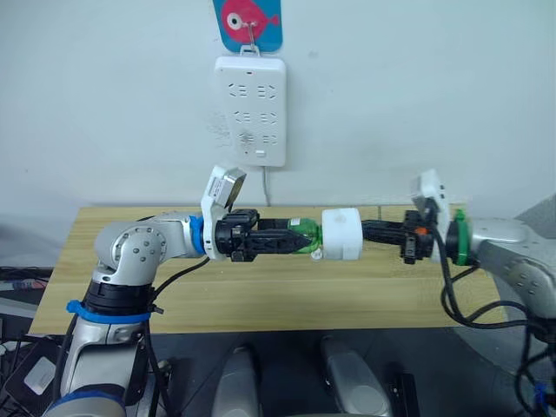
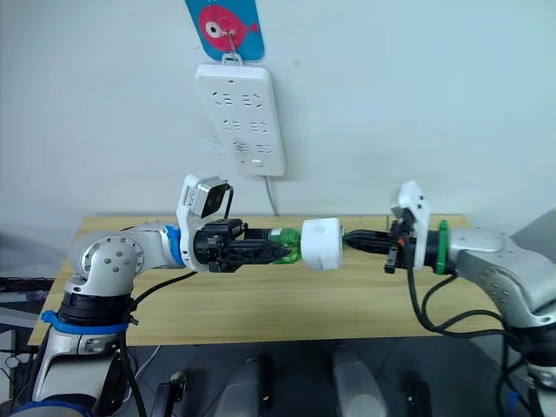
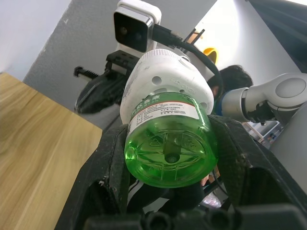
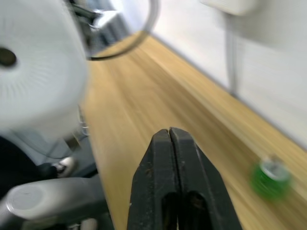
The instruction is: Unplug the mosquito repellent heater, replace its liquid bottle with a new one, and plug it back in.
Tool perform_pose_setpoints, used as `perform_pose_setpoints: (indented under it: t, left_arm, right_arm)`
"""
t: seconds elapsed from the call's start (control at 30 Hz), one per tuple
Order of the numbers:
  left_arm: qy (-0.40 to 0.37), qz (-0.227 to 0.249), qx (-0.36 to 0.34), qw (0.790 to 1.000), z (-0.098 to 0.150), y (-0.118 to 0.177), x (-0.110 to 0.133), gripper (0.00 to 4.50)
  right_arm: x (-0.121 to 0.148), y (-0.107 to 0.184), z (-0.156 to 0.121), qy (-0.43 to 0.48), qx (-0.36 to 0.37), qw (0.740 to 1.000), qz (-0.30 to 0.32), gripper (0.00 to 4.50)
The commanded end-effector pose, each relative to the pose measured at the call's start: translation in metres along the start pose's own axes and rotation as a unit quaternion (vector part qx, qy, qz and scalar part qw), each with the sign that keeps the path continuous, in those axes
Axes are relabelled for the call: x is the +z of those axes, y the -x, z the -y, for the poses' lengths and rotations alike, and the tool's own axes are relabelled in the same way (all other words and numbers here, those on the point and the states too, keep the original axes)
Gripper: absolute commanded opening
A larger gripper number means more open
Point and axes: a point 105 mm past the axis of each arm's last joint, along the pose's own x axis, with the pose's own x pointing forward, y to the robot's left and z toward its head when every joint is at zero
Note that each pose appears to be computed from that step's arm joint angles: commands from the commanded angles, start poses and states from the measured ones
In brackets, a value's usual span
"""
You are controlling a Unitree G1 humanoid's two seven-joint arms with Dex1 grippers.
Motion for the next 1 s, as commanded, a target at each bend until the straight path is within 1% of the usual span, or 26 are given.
perform_pose_setpoints:
  t: [0.03,0.23,0.37,0.47,0.57,0.73,0.83,1.0]
  left_arm:
    - [-0.023,0.004,-0.02,1.0,0.009,-0.004,0.007,2.27]
    - [-0.031,0.007,0.001,0.999,0.004,-0.001,0.004,2.27]
    - [-0.05,0.004,0.021,0.999,-0.004,0.0,0.003,2.27]
    - [-0.063,-0.006,0.028,0.998,-0.008,-0.001,-0.001,2.27]
    - [-0.065,-0.019,0.018,0.998,-0.006,-0.002,-0.006,2.27]
    - [-0.061,-0.023,0.01,0.998,-0.003,-0.002,-0.007,2.27]
    - [-0.058,-0.023,0.005,0.998,-0.001,-0.002,-0.007,2.27]
    - [-0.047,-0.022,-0.01,0.999,0.005,-0.003,-0.005,2.27]
  right_arm:
    - [0.012,-0.005,-0.026,0.008,0.063,0.998,0.005,0.0]
    - [0.021,0.0,-0.06,-0.01,0.122,0.992,0.002,0.0]
    - [0.035,0.002,-0.066,-0.028,0.125,0.991,0.027,0.0]
    - [0.049,0.003,-0.063,-0.043,0.117,0.991,0.055,0.0]
    - [0.063,0.0,-0.051,-0.053,0.085,0.991,0.089,0.0]
    - [0.078,0.001,-0.038,-0.068,0.065,0.989,0.114,0.0]
    - [0.077,-0.001,-0.031,-0.051,0.05,0.993,0.096,0.0]
    - [0.066,-0.006,-0.03,-0.036,0.056,0.996,0.066,0.0]
